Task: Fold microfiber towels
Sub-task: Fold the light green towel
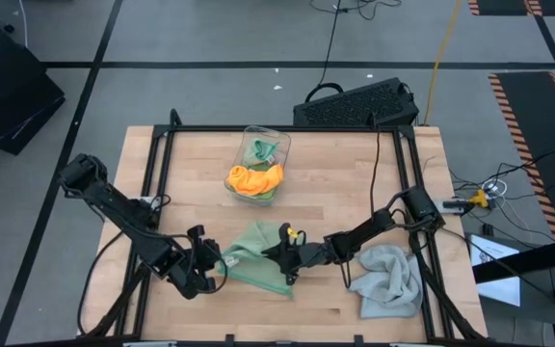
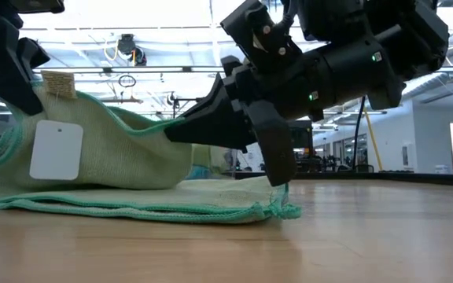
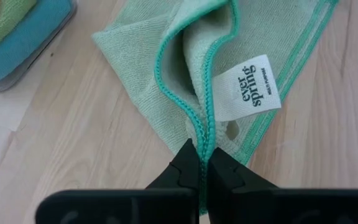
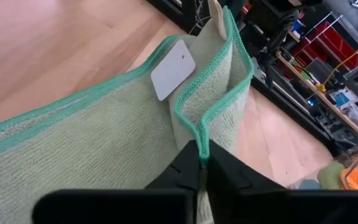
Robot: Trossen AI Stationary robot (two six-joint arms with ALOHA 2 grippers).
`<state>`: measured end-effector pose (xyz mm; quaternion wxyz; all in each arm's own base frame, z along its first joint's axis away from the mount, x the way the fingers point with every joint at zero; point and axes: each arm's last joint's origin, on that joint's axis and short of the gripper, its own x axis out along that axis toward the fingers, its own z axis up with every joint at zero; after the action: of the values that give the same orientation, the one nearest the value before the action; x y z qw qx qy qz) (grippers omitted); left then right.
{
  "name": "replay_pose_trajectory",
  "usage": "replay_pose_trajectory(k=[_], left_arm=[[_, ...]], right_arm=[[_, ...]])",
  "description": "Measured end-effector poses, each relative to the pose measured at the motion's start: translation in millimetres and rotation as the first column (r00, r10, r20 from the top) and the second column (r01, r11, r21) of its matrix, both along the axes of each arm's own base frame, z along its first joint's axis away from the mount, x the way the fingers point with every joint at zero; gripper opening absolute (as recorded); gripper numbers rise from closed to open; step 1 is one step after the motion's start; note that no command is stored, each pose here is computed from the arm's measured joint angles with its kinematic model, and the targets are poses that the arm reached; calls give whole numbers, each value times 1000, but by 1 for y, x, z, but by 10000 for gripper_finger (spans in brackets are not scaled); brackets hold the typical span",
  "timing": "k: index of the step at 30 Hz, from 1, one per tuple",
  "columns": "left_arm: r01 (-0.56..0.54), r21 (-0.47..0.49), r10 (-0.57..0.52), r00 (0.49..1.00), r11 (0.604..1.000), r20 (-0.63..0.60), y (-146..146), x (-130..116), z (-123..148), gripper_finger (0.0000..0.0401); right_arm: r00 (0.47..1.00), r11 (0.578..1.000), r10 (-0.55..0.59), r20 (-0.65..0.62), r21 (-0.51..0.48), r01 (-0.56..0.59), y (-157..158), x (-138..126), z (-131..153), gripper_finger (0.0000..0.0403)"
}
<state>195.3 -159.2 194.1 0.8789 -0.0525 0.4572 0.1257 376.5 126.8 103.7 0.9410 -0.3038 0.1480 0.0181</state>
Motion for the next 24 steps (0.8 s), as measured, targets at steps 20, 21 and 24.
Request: replay_pose_trajectory(k=[20, 21, 24], left_arm=[[219, 270, -266, 952, 937, 151, 22, -19, 75, 8], [263, 281, -320, 930, 923, 180, 20, -17, 82, 9], [390, 346, -484, 838, 853, 250, 15, -14, 104, 5]], right_arm=[[991, 996, -40, 127, 87, 29, -25, -37, 142, 2], [988, 994, -40, 151, 105, 24, -21, -42, 152, 2], [978, 992, -43, 205, 121, 18, -5, -54, 177, 1]])
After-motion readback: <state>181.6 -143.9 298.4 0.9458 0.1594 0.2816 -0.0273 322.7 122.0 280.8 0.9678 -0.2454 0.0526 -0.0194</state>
